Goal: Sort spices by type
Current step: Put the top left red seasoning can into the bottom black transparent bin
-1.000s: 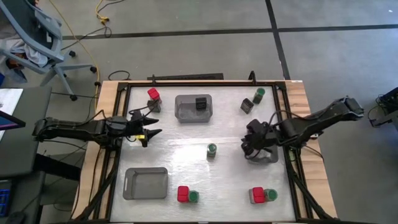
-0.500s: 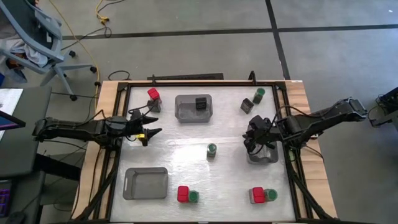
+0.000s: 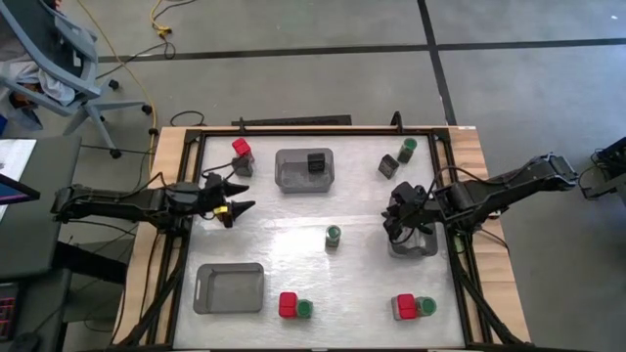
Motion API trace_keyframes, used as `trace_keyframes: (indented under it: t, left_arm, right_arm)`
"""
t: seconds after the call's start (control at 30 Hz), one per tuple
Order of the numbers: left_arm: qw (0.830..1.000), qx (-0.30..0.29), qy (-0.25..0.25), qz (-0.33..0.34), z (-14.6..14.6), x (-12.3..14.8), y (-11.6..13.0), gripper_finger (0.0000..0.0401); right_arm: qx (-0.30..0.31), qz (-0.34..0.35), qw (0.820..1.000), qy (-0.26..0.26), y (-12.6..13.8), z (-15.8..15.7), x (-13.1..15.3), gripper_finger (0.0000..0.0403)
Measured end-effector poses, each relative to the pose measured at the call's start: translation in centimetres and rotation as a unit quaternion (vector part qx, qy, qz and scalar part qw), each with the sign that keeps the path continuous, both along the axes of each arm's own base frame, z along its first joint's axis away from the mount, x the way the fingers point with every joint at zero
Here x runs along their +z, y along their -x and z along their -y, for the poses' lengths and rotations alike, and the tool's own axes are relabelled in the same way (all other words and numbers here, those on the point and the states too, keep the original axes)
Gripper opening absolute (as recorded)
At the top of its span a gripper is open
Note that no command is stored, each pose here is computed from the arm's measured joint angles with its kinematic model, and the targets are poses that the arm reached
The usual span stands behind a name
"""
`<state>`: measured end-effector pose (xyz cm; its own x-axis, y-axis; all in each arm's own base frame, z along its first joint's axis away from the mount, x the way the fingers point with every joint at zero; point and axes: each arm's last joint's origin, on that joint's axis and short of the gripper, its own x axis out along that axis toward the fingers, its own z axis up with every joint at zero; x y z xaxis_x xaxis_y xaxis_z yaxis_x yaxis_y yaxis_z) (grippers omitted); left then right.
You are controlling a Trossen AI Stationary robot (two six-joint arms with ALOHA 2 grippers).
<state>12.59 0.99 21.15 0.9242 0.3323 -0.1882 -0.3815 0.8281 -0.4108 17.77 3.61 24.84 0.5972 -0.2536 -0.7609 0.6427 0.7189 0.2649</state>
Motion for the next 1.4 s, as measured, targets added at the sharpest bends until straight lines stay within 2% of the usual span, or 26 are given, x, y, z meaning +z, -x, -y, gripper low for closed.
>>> trace_keyframes:
  t: [0.07,0.2,0.33,0.57,0.8,0.9,0.97,1.03,1.1,1.27,1.4]
  left_arm:
    - [0.999,0.003,0.019,0.028,0.0,0.4,-0.1,0.0325]
    - [0.998,0.031,0.020,0.056,-0.4,1.6,0.0,0.0325]
    - [0.996,0.076,0.003,0.036,-1.5,3.4,0.2,0.0325]
    - [0.988,0.140,-0.005,-0.069,-3.6,6.6,0.6,0.0325]
    - [0.973,0.144,-0.016,-0.178,-5.7,9.0,0.1,0.0325]
    - [0.963,0.139,-0.008,-0.232,-6.8,10.0,-0.5,0.0325]
    - [0.954,0.127,-0.021,-0.272,-7.7,10.7,-1.0,0.0325]
    - [0.942,0.090,-0.058,-0.318,-8.4,11.3,-1.6,0.0325]
    - [0.922,0.040,-0.118,-0.366,-8.9,11.9,-2.3,0.0325]
    - [0.838,-0.085,-0.284,-0.458,-10.1,12.2,-4.3,0.0325]
    - [0.789,-0.126,-0.334,-0.500,-11.1,11.7,-5.8,0.0325]
  right_arm:
    - [0.001,0.000,1.000,0.001,0.0,0.0,0.0,0.0145]
    - [0.007,-0.002,1.000,0.005,0.0,0.0,0.0,0.0145]
    - [0.010,-0.003,1.000,0.008,0.0,0.0,0.0,0.0145]
    - [0.011,-0.004,1.000,0.009,0.0,0.0,0.0,0.0145]
    - [0.011,-0.003,1.000,0.009,0.0,0.0,0.0,0.0145]
    - [0.011,-0.003,1.000,0.009,0.0,0.0,0.0,0.0145]
    - [0.011,-0.003,1.000,0.009,0.0,0.0,0.0,0.0145]
    - [0.011,-0.004,1.000,0.009,0.0,0.0,0.0,0.0145]
    - [0.011,-0.003,1.000,0.009,0.0,0.0,0.0,0.0145]
    - [0.011,-0.003,1.000,0.008,0.0,0.0,0.0,0.0145]
    - [0.011,-0.003,1.000,0.008,0.0,0.0,0.0,0.0145]
